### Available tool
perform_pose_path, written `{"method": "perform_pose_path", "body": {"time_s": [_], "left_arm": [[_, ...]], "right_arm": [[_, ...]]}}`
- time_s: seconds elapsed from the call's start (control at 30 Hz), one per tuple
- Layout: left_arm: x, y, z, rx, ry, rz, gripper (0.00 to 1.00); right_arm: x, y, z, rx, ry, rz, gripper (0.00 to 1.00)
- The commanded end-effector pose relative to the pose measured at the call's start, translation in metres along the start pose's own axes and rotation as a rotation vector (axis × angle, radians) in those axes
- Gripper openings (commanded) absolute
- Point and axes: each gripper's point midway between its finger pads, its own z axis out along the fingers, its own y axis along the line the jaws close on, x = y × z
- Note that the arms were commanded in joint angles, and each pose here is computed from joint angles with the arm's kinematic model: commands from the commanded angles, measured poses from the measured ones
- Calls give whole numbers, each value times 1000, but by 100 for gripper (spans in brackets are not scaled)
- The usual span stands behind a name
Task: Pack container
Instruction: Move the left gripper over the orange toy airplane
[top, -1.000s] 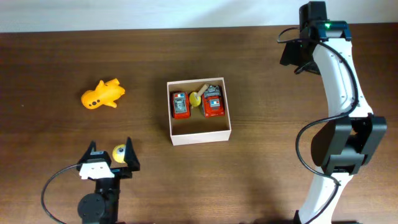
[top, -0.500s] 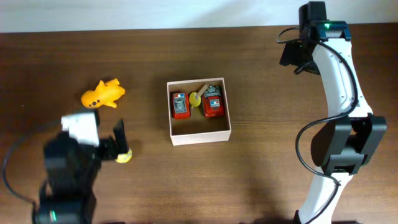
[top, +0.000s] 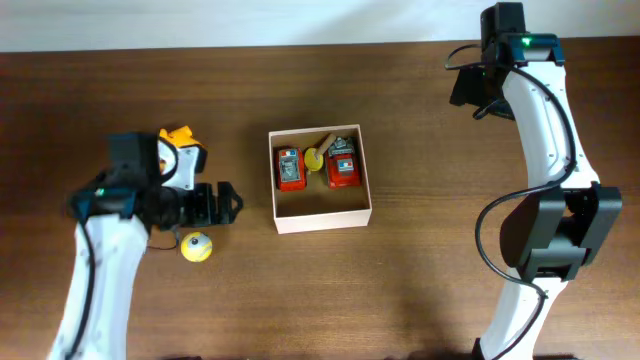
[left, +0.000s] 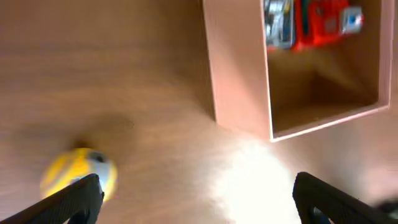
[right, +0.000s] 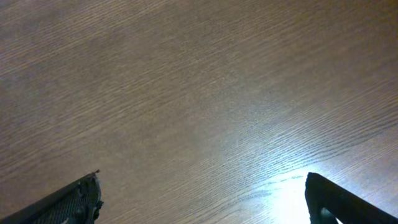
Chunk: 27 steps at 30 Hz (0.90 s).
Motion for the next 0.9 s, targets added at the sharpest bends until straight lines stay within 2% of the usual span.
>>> {"method": "perform_pose_path", "body": {"time_s": [0.0, 0.07, 0.13, 0.3, 0.4, 0.47, 0.73, 0.87], "left_arm": [[-4, -10, 16, 108, 44, -8, 99], [-20, -4, 25, 99, 4, 14, 99], [-54, 14, 22, -19, -99, 56, 99], [-105, 79, -24, -469, -282, 8, 99], [-121, 111, -58, -718, -368, -21, 99], [-129, 129, -71, -833, -393, -8, 99], [-140, 161, -16, -803, -223, 241, 99], [-153, 168, 5, -785, -242, 263, 99]], "right_arm": [[0, -3, 2, 11, 1, 3, 99], [0, -3, 2, 11, 1, 3, 99], [0, -3, 2, 11, 1, 3, 99], [0, -3, 2, 11, 1, 3, 99], [0, -3, 2, 11, 1, 3, 99], [0, -3, 2, 11, 1, 3, 99], [0, -3, 2, 11, 1, 3, 99], [0, -3, 2, 11, 1, 3, 99]]}}
